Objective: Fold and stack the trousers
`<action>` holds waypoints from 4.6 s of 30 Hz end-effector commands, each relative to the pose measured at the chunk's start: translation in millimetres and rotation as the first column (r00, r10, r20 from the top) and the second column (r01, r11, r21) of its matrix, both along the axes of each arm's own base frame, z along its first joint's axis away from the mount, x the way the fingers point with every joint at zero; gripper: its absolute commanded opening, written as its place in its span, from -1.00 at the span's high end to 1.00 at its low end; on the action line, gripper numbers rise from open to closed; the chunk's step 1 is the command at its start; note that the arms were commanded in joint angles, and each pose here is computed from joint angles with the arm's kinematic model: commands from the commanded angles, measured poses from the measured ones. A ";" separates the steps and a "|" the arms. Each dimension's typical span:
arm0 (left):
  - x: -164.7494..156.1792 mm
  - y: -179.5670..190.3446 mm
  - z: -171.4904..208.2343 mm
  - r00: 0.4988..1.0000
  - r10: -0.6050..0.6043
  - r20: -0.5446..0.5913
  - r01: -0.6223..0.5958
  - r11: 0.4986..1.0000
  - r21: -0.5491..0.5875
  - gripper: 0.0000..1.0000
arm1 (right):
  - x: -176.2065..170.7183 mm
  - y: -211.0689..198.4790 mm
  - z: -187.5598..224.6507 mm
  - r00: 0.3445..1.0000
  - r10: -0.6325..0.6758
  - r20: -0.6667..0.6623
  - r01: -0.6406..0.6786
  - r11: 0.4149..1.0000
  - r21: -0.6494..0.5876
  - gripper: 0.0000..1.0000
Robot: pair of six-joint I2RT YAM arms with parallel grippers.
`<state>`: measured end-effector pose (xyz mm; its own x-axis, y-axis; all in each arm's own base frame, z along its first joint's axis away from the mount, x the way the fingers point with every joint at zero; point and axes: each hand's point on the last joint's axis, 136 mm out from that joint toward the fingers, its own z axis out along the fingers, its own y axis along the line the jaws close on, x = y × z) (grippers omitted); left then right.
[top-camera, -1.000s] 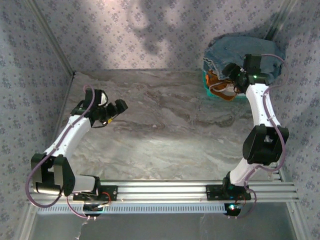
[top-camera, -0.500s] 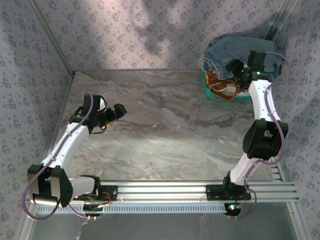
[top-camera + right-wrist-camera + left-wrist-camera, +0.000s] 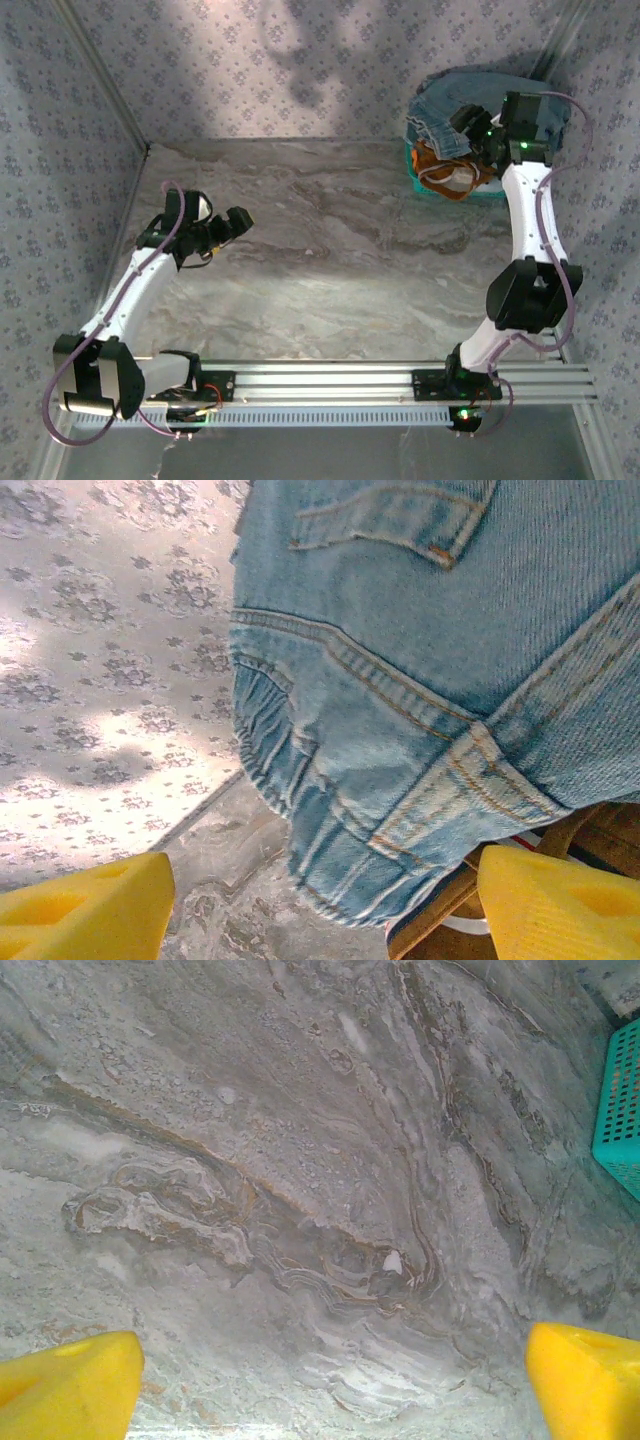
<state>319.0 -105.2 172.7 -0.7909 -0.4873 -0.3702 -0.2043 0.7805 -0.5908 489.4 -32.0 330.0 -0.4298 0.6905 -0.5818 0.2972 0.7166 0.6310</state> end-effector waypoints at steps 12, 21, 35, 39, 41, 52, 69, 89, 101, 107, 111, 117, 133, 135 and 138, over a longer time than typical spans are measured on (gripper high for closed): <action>-5.4 -14.4 2.8 0.998 -0.051 0.032 0.051 0.999 -0.010 -0.95 | 44.3 -29.4 -50.3 0.996 -0.044 -0.076 0.052 0.993 0.110 -0.30; -12.8 -29.2 3.8 0.992 -0.109 0.058 0.105 0.992 0.063 -0.98 | 67.6 -22.8 -63.4 0.994 -0.046 -0.095 0.052 0.997 0.062 -0.04; -15.6 -13.8 31.0 0.993 -0.060 0.106 0.047 0.992 0.119 -0.95 | 20.7 41.1 71.7 0.978 0.141 0.151 -0.122 0.984 -0.128 1.00; -17.4 -2.6 54.5 0.985 -0.026 0.170 0.001 0.989 0.146 -0.94 | -18.1 84.4 126.4 0.935 0.252 0.251 -0.211 0.961 -0.181 1.00; -17.6 4.4 68.9 0.977 -0.001 0.212 -0.033 0.987 0.158 -0.93 | -49.0 116.5 158.5 0.891 0.327 0.315 -0.264 0.937 -0.228 1.00; -34.8 69.8 136.7 0.897 0.279 0.344 -0.316 0.947 0.054 -0.89 | -184.7 362.9 110.6 0.581 0.781 0.231 -0.769 0.619 -0.160 0.43; -43.3 36.7 75.8 0.975 0.085 0.204 -0.138 0.955 0.263 -0.92 | -136.5 175.6 -45.7 0.894 0.423 -0.148 -0.440 0.891 -0.110 -0.54; -177.2 -72.3 -103.1 0.897 -0.371 -0.240 0.441 0.763 0.473 -0.70 | -158.0 106.3 -245.7 0.818 0.281 -0.502 -0.303 0.952 0.040 -0.19; -169.3 -80.6 -150.9 0.915 -0.327 -0.237 0.403 0.740 0.537 -0.20 | -140.2 116.4 -274.9 0.792 0.322 -0.519 -0.321 0.942 0.096 0.44; -160.3 -72.1 -131.4 0.923 -0.311 -0.227 0.383 0.686 0.618 1.00 | -140.5 109.1 -263.2 0.813 0.302 -0.497 -0.308 0.949 0.071 1.00; -149.7 -48.7 -74.6 0.956 -0.263 -0.128 0.277 0.675 0.684 1.00 | -149.0 106.1 -229.6 0.848 0.286 -0.446 -0.318 0.948 0.003 1.00; -138.0 -28.8 29.0 0.959 -0.261 0.110 0.135 0.762 0.634 1.00 | -175.3 103.8 -143.8 0.918 0.280 -0.281 -0.317 0.944 -0.095 1.00; -128.8 0.0 212.1 0.842 -0.215 0.494 -0.089 0.849 0.521 1.00 | -208.5 137.4 69.4 0.917 0.371 0.147 -0.333 0.915 -0.227 1.00; -122.4 3.4 230.2 0.815 -0.193 0.547 -0.128 0.859 0.495 1.00 | -189.6 146.8 79.0 0.910 0.382 0.160 -0.343 0.911 -0.229 1.00; -105.8 8.3 231.5 0.831 -0.146 0.538 -0.146 0.874 0.463 1.00 | -149.3 169.5 86.7 0.888 0.432 0.160 -0.390 0.889 -0.239 1.00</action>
